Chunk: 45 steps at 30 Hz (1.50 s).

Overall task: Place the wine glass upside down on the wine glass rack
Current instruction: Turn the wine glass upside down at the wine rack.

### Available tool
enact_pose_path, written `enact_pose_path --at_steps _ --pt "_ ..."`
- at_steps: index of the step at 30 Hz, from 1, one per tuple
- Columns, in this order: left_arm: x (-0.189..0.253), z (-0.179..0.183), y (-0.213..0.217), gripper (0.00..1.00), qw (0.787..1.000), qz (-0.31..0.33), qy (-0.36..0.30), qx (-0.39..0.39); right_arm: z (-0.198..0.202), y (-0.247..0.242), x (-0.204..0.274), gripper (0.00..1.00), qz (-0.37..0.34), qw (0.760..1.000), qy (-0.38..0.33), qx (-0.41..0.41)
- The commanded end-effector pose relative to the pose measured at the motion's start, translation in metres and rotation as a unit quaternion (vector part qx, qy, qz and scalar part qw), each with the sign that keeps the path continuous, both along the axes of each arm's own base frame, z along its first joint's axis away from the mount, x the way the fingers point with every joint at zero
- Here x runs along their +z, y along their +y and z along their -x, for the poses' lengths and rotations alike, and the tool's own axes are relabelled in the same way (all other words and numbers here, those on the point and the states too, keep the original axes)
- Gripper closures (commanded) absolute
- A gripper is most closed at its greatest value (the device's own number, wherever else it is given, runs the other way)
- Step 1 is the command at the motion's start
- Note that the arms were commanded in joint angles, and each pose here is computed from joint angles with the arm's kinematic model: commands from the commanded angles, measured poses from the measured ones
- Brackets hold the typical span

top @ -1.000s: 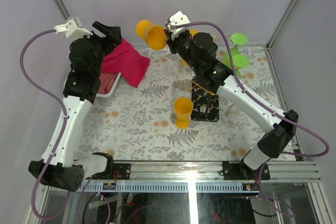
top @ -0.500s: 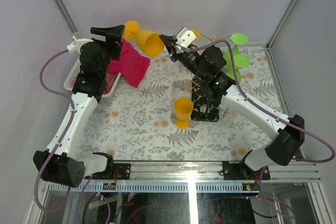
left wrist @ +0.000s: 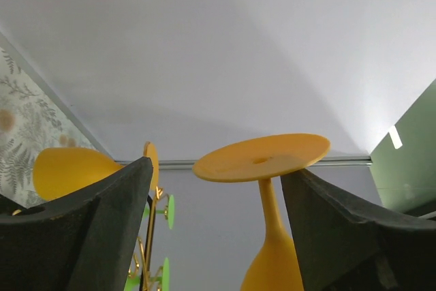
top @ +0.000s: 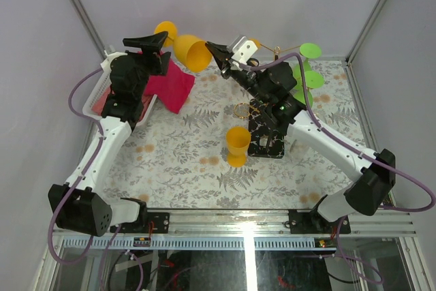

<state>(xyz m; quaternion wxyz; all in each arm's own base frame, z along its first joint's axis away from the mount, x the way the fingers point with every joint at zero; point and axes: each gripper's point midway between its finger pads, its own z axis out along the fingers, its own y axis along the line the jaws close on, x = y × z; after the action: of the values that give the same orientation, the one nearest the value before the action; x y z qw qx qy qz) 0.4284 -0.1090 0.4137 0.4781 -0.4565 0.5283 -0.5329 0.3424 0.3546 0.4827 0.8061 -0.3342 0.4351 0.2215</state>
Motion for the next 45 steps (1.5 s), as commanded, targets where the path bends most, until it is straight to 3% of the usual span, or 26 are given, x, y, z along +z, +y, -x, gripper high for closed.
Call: enact_pose_path --at_steps 1,17,34,37,42,45 --pt "0.026 0.004 -0.001 0.29 0.998 0.027 -0.051 -0.012 0.010 0.000 0.026 1.00 -0.036 0.999 -0.032 0.019" --pt "0.023 0.001 -0.011 0.63 0.997 0.035 -0.054 -0.033 -0.011 0.017 0.000 1.00 -0.031 0.999 -0.024 0.004" --pt "0.018 -0.006 -0.021 0.78 0.997 0.040 -0.056 -0.046 -0.005 0.032 -0.005 1.00 -0.016 0.999 -0.040 0.018" --pt "0.020 -0.007 -0.022 0.82 0.996 0.036 -0.065 -0.048 -0.001 0.034 -0.007 1.00 -0.011 0.999 -0.040 0.028" --pt "0.027 -0.006 -0.025 0.98 0.993 0.022 -0.100 -0.056 0.005 0.033 -0.011 1.00 -0.002 0.999 -0.036 0.038" --pt "0.032 -0.005 -0.027 1.00 0.990 0.011 -0.124 -0.060 0.008 0.031 -0.016 1.00 0.007 0.999 -0.033 0.040"
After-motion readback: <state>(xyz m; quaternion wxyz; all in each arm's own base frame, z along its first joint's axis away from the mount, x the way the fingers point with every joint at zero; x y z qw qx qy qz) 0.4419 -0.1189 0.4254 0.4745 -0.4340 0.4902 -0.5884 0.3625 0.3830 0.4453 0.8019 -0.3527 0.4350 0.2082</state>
